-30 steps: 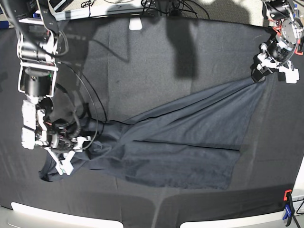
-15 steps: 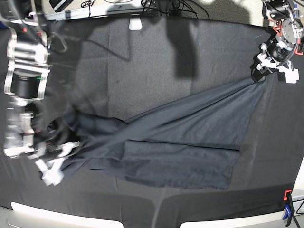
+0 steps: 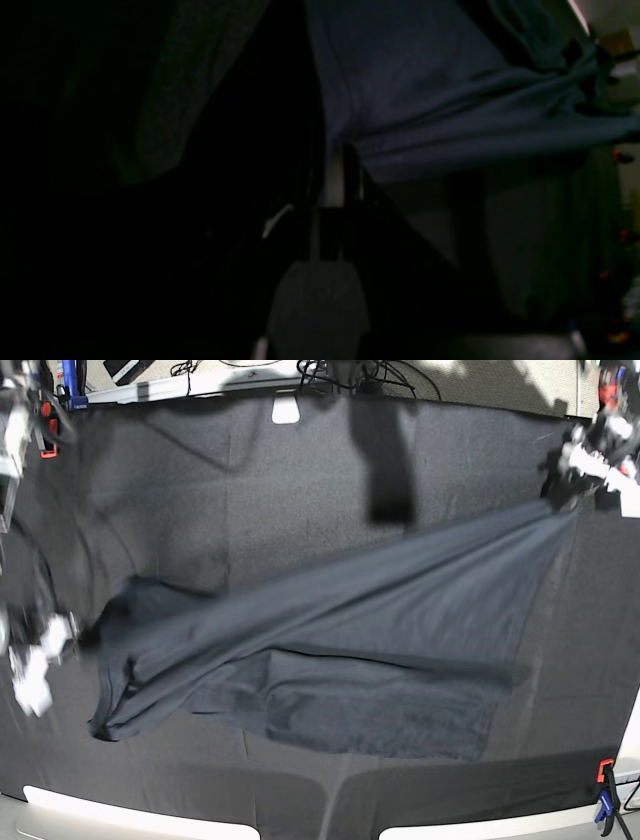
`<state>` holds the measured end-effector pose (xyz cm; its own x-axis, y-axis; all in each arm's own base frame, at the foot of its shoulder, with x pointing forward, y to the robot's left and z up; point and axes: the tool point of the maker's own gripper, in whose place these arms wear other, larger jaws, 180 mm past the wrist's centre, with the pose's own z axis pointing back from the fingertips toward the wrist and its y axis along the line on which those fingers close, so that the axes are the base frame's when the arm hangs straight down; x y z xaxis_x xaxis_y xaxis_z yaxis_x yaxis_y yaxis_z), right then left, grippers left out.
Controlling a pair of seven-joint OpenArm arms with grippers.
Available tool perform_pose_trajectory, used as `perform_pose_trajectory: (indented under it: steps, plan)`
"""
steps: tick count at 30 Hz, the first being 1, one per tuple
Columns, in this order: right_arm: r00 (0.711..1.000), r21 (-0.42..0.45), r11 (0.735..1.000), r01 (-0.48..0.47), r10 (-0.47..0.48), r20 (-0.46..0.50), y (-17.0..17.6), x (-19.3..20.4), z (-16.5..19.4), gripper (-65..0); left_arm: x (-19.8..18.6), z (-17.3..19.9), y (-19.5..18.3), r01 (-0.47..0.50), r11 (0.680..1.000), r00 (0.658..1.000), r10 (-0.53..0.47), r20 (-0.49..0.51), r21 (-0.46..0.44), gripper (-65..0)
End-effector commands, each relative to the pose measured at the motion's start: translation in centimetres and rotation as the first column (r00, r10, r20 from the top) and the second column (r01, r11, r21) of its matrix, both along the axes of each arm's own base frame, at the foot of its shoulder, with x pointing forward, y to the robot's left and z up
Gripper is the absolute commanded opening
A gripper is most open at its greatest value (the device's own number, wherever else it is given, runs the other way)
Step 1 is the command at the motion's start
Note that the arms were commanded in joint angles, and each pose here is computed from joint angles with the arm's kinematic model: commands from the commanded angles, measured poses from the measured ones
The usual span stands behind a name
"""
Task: Layout the t-shirt on the table in an organized manner, then fold the t-shirt properly
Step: 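Drag the grasped fabric with the right gripper toward the shirt's collar edge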
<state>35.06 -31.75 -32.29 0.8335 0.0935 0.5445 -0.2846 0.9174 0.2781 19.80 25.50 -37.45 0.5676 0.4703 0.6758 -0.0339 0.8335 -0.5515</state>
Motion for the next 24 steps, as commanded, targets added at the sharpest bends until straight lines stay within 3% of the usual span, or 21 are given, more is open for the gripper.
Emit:
perform_pose_trajectory:
  steps: [1, 8, 15, 20, 24]
  plan:
    - [0.999, -0.015, 1.0, 0.006, -0.005, 0.037, -1.3, 0.0, 1.5, -65.0, 0.4, 1.9, 0.7, -0.002, 1.0, 0.998, 0.0, 0.06, 0.027, -65.0]
    - [0.985, -0.088, 0.996, -0.012, -0.004, -0.173, -3.8, -7.9, -3.4, -65.0, -0.7, 2.5, 0.3, 0.022, 0.998, 0.999, -0.026, 0.048, 0.063, -65.0]
    - [0.941, -0.188, 0.968, -0.166, 0.099, -0.322, -4.4, -14.6, -4.4, -65.0, -0.9, 2.4, 0.3, 0.023, 0.998, 0.999, -0.026, 0.043, 0.063, -65.0]
    - [0.897, -0.183, 0.943, -0.277, 0.185, -0.402, -2.8, -18.5, -5.5, -65.0, -0.9, 2.4, 0.3, 0.023, 0.998, 0.999, -0.026, 0.043, 0.063, -65.0]
    - [0.887, -0.169, 0.941, -0.292, 0.201, -0.416, -2.2, -19.4, -5.8, -65.0, -0.9, 2.4, 0.3, 0.023, 0.998, 0.999, -0.026, 0.044, 0.063, -65.0]
